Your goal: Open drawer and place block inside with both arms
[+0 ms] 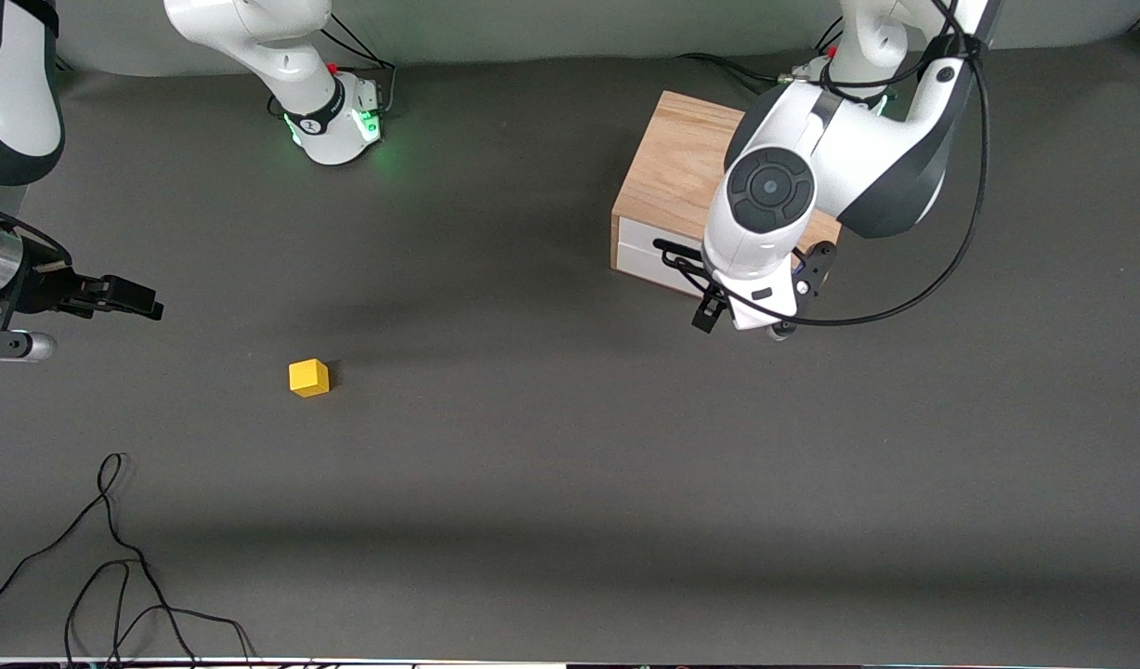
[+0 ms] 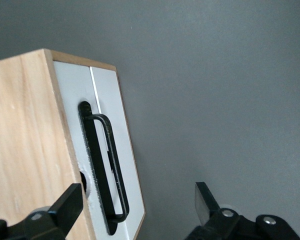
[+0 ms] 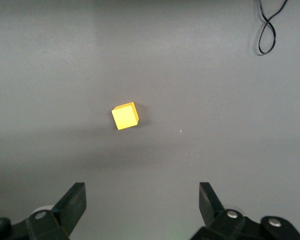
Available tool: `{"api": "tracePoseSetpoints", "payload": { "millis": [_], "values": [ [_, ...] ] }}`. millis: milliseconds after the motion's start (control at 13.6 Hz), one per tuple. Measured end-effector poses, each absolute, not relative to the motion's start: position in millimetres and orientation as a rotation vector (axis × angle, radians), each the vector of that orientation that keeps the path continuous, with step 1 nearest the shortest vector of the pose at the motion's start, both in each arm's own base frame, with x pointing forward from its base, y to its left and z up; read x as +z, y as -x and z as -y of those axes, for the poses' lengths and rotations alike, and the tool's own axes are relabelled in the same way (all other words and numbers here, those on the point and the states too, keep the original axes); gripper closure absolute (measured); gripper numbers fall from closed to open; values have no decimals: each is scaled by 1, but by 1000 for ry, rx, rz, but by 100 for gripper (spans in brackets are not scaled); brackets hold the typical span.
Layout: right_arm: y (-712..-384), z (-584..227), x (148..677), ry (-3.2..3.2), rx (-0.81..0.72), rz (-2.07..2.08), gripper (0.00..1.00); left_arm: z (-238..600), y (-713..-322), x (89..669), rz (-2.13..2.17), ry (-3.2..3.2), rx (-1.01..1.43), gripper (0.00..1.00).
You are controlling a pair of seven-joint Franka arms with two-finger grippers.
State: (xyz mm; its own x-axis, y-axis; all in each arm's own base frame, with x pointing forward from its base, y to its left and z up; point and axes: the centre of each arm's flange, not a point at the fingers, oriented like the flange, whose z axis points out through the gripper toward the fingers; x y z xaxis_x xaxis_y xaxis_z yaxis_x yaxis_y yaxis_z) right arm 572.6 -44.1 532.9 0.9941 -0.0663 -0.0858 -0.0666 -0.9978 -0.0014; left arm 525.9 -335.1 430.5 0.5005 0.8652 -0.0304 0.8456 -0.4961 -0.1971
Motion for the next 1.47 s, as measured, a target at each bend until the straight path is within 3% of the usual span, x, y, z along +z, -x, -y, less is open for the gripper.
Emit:
{"api": "tracePoseSetpoints", "payload": {
  "millis": [1474],
  "values": [
    [-575,19,537,3182,119,-11,0,348,-493,297,1460,2470,265,0]
  ]
}}
